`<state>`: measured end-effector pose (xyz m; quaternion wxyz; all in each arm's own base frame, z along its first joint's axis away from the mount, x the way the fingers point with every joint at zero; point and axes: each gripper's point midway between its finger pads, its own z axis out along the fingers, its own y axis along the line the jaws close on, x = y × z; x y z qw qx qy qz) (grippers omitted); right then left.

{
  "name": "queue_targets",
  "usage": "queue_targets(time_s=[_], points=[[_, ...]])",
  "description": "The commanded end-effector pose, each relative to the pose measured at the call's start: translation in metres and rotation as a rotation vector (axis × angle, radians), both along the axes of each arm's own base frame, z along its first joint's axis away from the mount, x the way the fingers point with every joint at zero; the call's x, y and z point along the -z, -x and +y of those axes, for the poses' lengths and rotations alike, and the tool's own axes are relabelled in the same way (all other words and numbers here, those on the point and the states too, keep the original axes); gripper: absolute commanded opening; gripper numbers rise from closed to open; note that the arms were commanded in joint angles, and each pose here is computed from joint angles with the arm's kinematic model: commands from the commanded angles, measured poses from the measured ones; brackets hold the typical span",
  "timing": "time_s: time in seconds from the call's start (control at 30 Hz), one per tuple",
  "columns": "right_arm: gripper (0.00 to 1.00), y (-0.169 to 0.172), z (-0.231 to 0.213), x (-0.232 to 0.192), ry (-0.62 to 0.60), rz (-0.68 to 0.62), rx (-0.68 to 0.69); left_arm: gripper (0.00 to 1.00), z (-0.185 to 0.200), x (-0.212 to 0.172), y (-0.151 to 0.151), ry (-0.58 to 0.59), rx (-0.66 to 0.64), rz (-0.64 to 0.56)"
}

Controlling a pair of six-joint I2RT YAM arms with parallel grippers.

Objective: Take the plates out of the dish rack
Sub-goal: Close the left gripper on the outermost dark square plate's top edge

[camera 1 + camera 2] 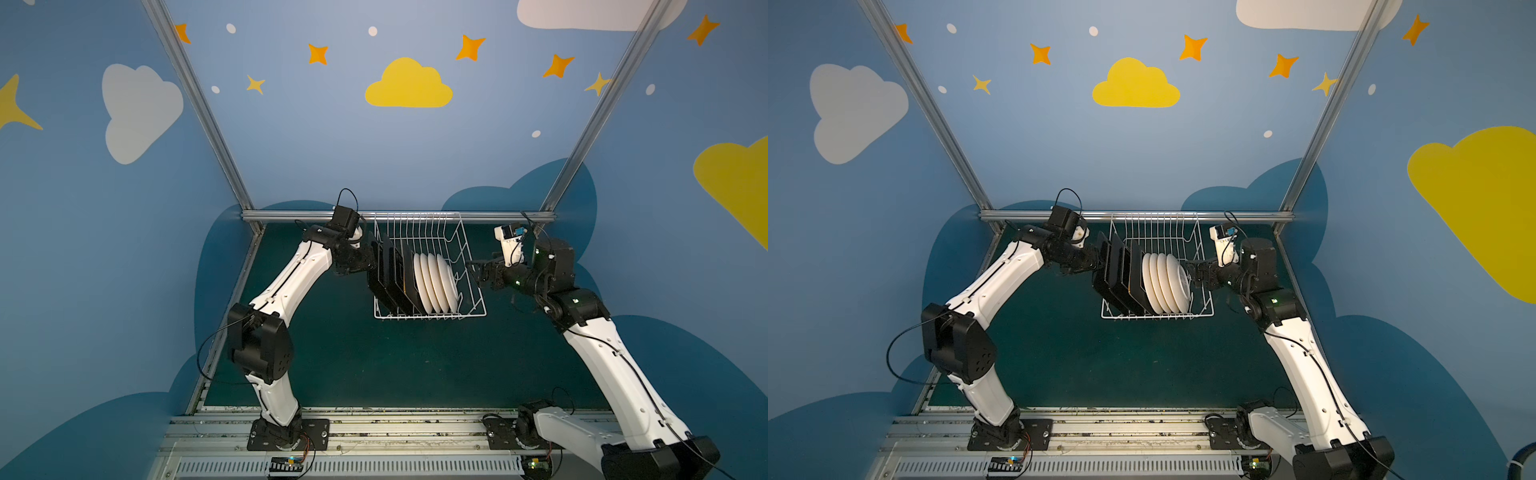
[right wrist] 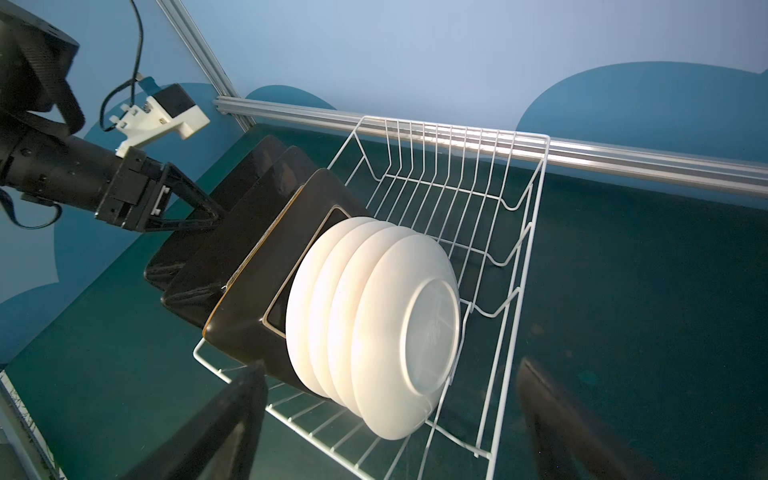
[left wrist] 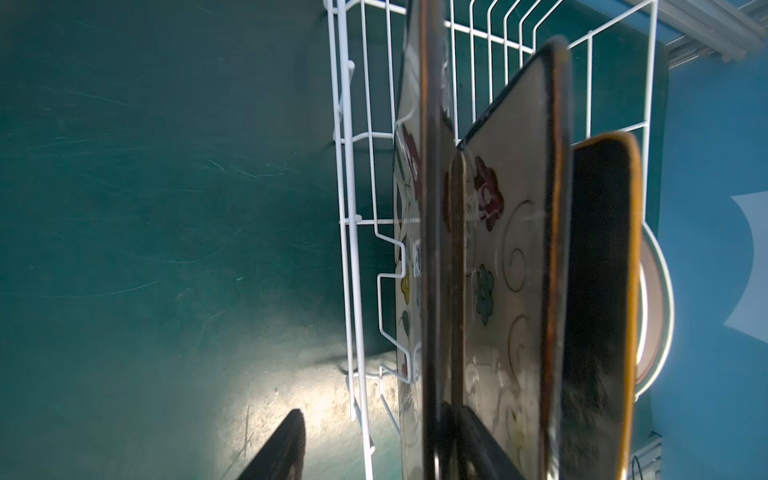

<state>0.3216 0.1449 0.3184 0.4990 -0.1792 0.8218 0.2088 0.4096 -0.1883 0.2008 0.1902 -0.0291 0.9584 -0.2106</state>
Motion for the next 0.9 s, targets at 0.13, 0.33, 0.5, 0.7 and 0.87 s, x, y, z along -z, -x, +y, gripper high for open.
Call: queue_targets(time_s=[0.13, 0.33, 0.5, 0.7, 0.87], points=[[0.93, 0.004, -0.005, -0.003, 0.029, -0.034, 0.026, 0.58, -0.013, 0.001, -0.013, 0.036, 0.009, -0.005], [0.93, 0.002, -0.004, 0.001, 0.044, -0.026, 0.024, 0.57, -0.019, 0.011, -0.014, 0.032, 0.017, 0.032], [0.93, 0.002, -0.004, 0.000, 0.053, -0.034, 0.028, 0.54, -0.026, 0.017, -0.011, 0.035, 0.027, 0.056], [0.93, 0.002, -0.004, 0.003, 0.070, -0.019, 0.021, 0.48, -0.029, 0.020, -0.007, 0.038, 0.030, 0.073], [0.93, 0.002, -0.004, 0.001, 0.071, -0.026, 0.024, 0.48, -0.030, 0.019, -0.003, 0.038, 0.032, 0.080]])
